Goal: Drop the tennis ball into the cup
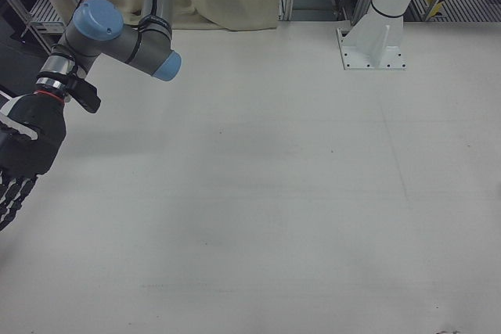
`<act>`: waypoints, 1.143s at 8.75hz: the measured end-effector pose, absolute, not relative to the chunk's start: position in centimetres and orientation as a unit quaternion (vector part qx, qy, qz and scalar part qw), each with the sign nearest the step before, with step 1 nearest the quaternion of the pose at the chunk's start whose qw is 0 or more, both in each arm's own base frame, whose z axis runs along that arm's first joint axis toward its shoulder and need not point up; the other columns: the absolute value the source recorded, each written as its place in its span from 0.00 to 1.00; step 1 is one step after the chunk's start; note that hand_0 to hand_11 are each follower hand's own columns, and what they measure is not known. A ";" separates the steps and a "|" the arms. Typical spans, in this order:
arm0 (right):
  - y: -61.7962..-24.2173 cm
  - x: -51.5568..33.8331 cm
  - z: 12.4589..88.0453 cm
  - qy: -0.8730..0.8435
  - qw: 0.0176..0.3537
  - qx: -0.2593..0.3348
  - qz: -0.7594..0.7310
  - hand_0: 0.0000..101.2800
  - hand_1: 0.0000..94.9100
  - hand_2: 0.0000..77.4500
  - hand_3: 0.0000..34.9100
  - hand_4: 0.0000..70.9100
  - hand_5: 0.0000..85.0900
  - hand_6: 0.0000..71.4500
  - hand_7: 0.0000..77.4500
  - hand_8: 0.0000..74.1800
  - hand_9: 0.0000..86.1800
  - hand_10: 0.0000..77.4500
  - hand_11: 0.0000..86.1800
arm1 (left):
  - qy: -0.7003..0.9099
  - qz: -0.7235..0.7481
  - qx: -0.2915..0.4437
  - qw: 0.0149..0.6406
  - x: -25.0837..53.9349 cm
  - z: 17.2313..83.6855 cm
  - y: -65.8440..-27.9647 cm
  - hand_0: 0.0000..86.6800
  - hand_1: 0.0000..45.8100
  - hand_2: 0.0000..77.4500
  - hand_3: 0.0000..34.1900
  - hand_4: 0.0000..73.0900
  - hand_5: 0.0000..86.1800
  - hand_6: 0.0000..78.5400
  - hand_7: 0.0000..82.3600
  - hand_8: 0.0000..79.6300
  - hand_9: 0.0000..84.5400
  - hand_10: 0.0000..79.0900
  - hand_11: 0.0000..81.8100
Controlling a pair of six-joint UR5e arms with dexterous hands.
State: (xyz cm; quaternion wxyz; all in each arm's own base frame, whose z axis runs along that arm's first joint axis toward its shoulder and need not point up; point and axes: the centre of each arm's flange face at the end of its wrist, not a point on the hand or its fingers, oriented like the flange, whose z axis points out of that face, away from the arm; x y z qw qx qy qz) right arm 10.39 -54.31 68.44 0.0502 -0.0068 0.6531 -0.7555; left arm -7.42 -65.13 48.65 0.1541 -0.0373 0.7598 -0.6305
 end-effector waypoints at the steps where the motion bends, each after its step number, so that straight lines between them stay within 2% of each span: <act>1: -54.3 10.4 68.4 0.653 0.050 -0.007 -0.756 0.00 0.01 0.01 0.00 0.00 0.00 0.00 0.00 0.00 0.00 0.00 0.01 | 0.762 -0.628 -0.038 0.155 -7.3 48.2 -65.1 0.91 0.46 0.02 0.00 0.74 0.29 0.65 0.69 0.73 0.83 0.43 0.62; 2: -54.3 10.4 68.4 0.653 0.050 -0.007 -0.756 0.00 0.01 0.01 0.00 0.00 0.00 0.00 0.00 0.00 0.00 0.00 0.01 | 0.766 -0.622 -0.040 0.158 -6.7 47.5 -64.9 0.92 0.46 0.03 0.00 0.74 0.25 0.65 0.69 0.73 0.83 0.41 0.59; 4: -54.3 10.4 68.4 0.653 0.050 -0.007 -0.756 0.00 0.01 0.01 0.00 0.00 0.00 0.00 0.00 0.00 0.00 0.00 0.01 | 0.776 -0.602 -0.061 0.178 -3.3 45.7 -64.6 0.92 0.45 0.02 0.00 0.73 0.28 0.65 0.69 0.73 0.83 0.40 0.57; 5: -54.3 10.4 68.4 0.653 0.050 -0.007 -0.756 0.00 0.01 0.01 0.00 0.00 0.00 0.00 0.00 0.00 0.00 0.00 0.01 | 0.780 -0.591 -0.077 0.191 -0.7 44.9 -64.3 0.87 0.43 0.02 0.00 0.72 0.21 0.65 0.70 0.68 0.83 0.39 0.54; 6: -54.3 10.4 68.4 0.653 0.050 -0.007 -0.756 0.00 0.01 0.01 0.00 0.00 0.00 0.00 0.00 0.00 0.00 0.00 0.01 | 0.782 -0.580 -0.097 0.206 2.5 44.5 -63.6 0.75 0.40 0.02 0.00 0.72 0.25 0.65 0.70 0.70 0.83 0.37 0.52; 7: -54.3 10.4 68.4 0.653 0.050 -0.007 -0.756 0.00 0.01 0.01 0.00 0.00 0.00 0.00 0.00 0.00 0.00 0.00 0.01 | 0.780 -0.573 -0.117 0.222 5.7 44.6 -62.8 0.75 0.40 0.02 0.00 0.72 0.25 0.65 0.70 0.70 0.83 0.37 0.52; 8: -54.3 10.4 68.4 0.653 0.050 -0.007 -0.756 0.00 0.01 0.01 0.00 0.00 0.00 0.00 0.00 0.00 0.00 0.00 0.01 | 0.778 -0.566 -0.135 0.236 8.5 44.9 -61.9 0.68 0.36 0.02 0.00 0.69 0.22 0.65 0.70 0.70 0.83 0.35 0.51; 9: -54.3 10.4 68.5 0.653 0.050 -0.007 -0.756 0.00 0.01 0.01 0.00 0.00 0.00 0.00 0.00 0.00 0.00 0.00 0.01 | 0.777 -0.559 -0.153 0.248 11.2 45.1 -61.2 0.66 0.33 0.14 0.00 0.66 0.21 0.65 0.70 0.69 0.83 0.35 0.51; 10: -54.3 10.4 68.5 0.653 0.050 -0.007 -0.756 0.00 0.01 0.01 0.00 0.00 0.00 0.00 0.00 0.00 0.00 0.00 0.01 | 0.774 -0.551 -0.169 0.261 13.9 45.4 -60.4 0.64 0.30 0.15 0.00 0.66 0.22 0.65 0.70 0.69 0.84 0.35 0.49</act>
